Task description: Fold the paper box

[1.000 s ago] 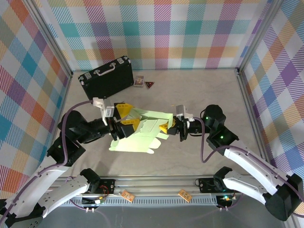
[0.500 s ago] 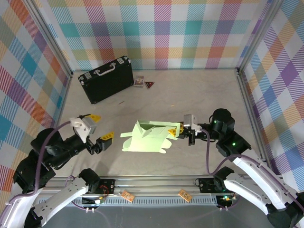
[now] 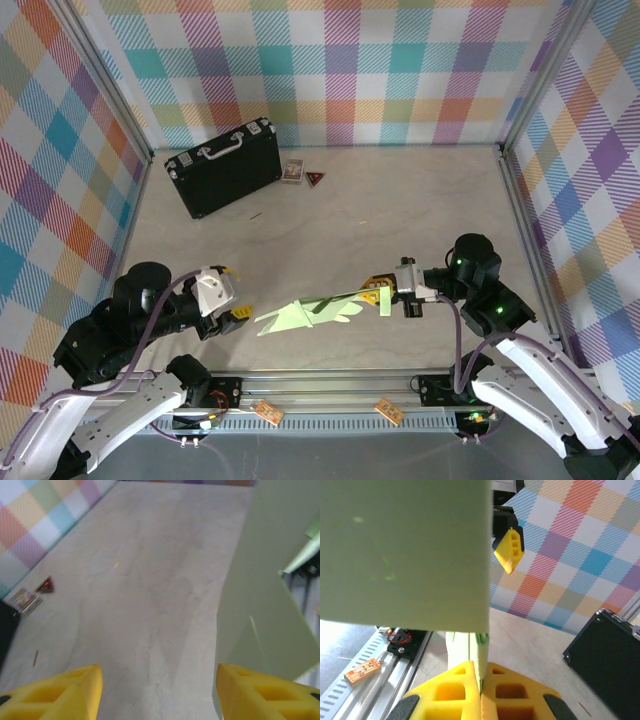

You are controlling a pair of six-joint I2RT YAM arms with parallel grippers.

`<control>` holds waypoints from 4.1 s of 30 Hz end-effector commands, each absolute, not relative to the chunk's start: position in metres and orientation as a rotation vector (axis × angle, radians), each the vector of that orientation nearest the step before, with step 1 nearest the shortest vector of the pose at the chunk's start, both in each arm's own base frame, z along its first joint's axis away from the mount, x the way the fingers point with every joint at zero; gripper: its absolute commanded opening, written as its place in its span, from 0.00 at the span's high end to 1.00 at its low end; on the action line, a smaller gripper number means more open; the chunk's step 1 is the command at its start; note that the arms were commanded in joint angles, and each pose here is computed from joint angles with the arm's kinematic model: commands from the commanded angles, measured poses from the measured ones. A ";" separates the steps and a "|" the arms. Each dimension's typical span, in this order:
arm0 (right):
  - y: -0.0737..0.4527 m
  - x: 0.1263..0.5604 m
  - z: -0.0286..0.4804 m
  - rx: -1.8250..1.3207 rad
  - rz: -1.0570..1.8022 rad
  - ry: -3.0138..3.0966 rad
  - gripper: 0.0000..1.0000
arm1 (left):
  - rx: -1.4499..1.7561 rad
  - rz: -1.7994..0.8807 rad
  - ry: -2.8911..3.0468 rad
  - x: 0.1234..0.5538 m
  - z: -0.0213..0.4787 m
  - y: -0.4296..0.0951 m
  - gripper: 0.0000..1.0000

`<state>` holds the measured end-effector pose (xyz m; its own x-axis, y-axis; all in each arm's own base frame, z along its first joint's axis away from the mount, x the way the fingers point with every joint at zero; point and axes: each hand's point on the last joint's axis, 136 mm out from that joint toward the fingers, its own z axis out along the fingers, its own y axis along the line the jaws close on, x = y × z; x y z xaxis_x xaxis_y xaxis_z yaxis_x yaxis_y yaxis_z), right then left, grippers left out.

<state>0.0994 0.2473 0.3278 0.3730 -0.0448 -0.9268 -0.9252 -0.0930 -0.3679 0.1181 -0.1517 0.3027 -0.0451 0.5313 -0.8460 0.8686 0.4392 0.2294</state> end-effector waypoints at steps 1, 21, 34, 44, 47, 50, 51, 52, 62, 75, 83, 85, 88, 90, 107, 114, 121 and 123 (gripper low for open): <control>0.245 0.086 0.338 -1.500 0.980 0.821 1.00 | 1.360 -0.519 1.589 0.094 0.303 -0.162 0.39; 0.249 0.085 0.341 -1.485 1.056 0.816 1.00 | 1.341 -0.829 1.356 0.091 0.327 -0.211 0.55; 0.252 0.093 0.349 -1.433 1.052 0.849 1.00 | 1.359 -0.962 1.338 0.077 0.325 -0.218 0.53; 0.251 0.097 0.345 -1.425 1.015 0.885 1.00 | 1.420 -0.968 1.412 0.068 0.311 -0.211 0.47; 0.250 0.096 0.344 -1.429 1.006 0.882 1.00 | 1.433 -0.968 1.408 0.061 0.309 -0.206 0.45; 0.250 0.095 0.343 -1.437 1.007 0.885 1.00 | 1.439 -0.978 1.391 0.057 0.312 -0.205 0.45; 0.250 0.095 0.343 -1.438 1.010 0.882 1.00 | 1.444 -0.985 1.381 0.056 0.312 -0.206 0.45; 0.250 0.094 0.343 -1.440 1.015 0.879 1.00 | 1.441 -0.992 1.375 0.055 0.314 -0.206 0.46; 0.251 0.089 0.342 -1.453 1.048 0.863 1.00 | 1.286 -0.937 1.391 0.092 0.324 -0.219 0.57; 0.251 0.089 0.342 -1.449 1.048 0.863 1.00 | 1.287 -0.976 1.436 0.095 0.312 -0.224 0.81; 0.252 0.090 0.343 -1.441 1.055 0.876 1.00 | 1.249 -0.957 1.484 0.101 0.312 -0.222 0.97; 0.252 0.092 0.344 -1.429 1.053 0.884 1.00 | 1.234 -0.965 1.495 0.101 0.314 -0.222 1.00; 0.253 0.103 0.350 -1.369 1.022 0.930 0.50 | 1.177 -0.987 1.497 0.103 0.323 -0.221 1.00; 0.251 0.104 0.352 -1.340 1.014 0.938 0.32 | 1.128 -0.989 1.492 0.105 0.330 -0.219 1.00; 0.154 0.209 0.288 -0.416 0.593 1.488 0.29 | 0.993 -1.042 1.520 0.103 0.356 -0.210 1.00; 0.201 0.204 0.294 -0.671 0.716 1.423 0.32 | 1.022 -1.080 1.535 0.100 0.354 -0.214 1.00; 0.245 0.140 0.305 -1.025 1.081 1.198 0.36 | 1.009 -1.068 1.554 0.100 0.353 -0.211 1.00; 0.243 0.138 0.304 -1.027 1.073 1.176 0.39 | 1.012 -1.071 1.553 0.100 0.352 -0.211 1.00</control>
<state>0.1678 0.2381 0.2717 -0.0486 0.0127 -0.9987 -0.9376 0.3441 0.0500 0.1052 -0.2132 0.3404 -0.2049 0.1304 -0.9701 0.9448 0.2852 -0.1612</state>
